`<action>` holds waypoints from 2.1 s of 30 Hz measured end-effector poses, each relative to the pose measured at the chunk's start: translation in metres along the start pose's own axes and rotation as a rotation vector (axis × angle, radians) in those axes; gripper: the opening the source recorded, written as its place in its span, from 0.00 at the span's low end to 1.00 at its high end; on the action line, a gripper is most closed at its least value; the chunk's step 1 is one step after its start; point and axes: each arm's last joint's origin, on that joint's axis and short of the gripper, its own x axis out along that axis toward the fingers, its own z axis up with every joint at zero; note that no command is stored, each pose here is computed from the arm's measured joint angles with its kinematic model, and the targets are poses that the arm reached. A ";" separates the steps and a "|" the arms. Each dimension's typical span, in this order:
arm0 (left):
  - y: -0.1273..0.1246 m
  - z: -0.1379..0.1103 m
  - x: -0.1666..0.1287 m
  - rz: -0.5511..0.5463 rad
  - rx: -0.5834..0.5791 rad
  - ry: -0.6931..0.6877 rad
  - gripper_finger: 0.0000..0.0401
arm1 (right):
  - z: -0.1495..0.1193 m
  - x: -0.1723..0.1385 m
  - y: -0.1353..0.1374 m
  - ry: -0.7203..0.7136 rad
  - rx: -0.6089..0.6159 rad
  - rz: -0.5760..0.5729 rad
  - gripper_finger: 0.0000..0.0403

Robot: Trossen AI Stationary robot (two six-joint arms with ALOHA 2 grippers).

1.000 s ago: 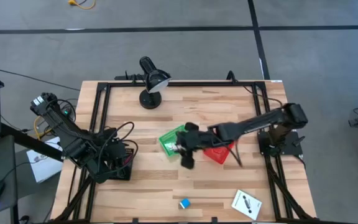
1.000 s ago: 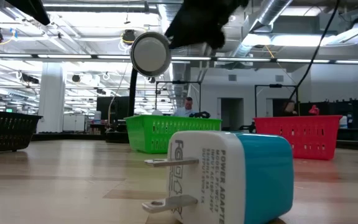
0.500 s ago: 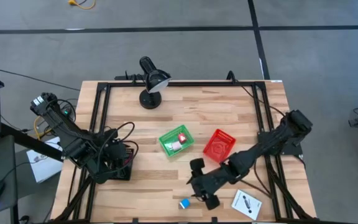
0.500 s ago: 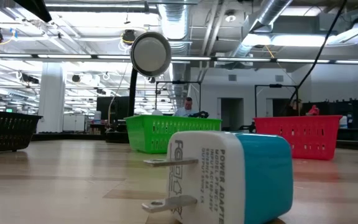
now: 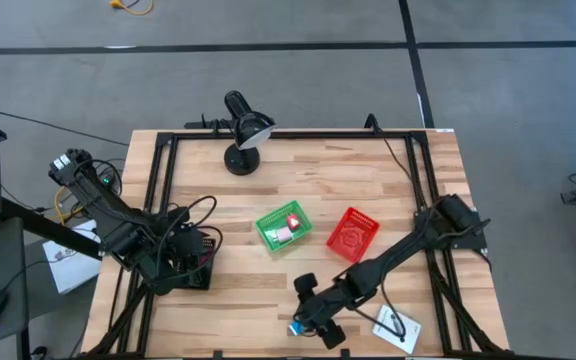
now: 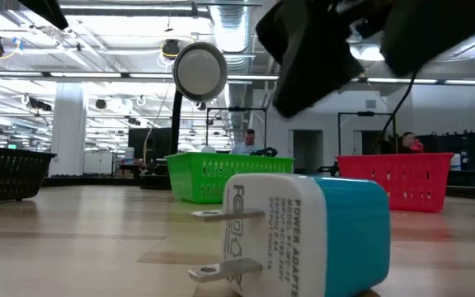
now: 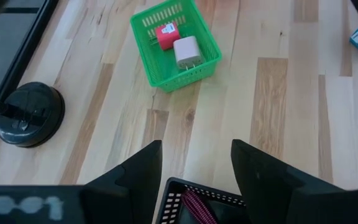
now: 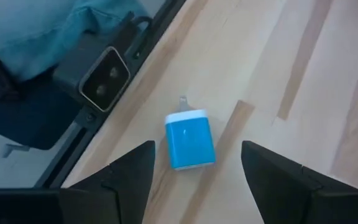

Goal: Pick and place items into bin
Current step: Put the blue charger adapter into the green bin

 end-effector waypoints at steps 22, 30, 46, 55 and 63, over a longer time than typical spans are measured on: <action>-0.001 0.000 0.000 -0.005 -0.006 -0.004 0.46 | -0.016 0.044 -0.002 -0.022 0.001 0.035 0.58; -0.001 0.001 0.000 -0.009 -0.014 -0.008 0.46 | -0.017 0.044 -0.004 -0.017 0.012 0.032 0.54; -0.001 0.001 0.000 -0.010 -0.014 -0.008 0.46 | -0.012 0.041 -0.021 -0.053 0.041 0.076 0.34; -0.001 0.001 0.000 -0.009 -0.014 -0.007 0.46 | 0.023 -0.009 -0.069 -0.263 0.069 -0.037 0.35; -0.001 0.001 0.000 -0.009 -0.014 -0.008 0.46 | 0.021 -0.072 -0.140 -0.213 0.225 -0.462 0.38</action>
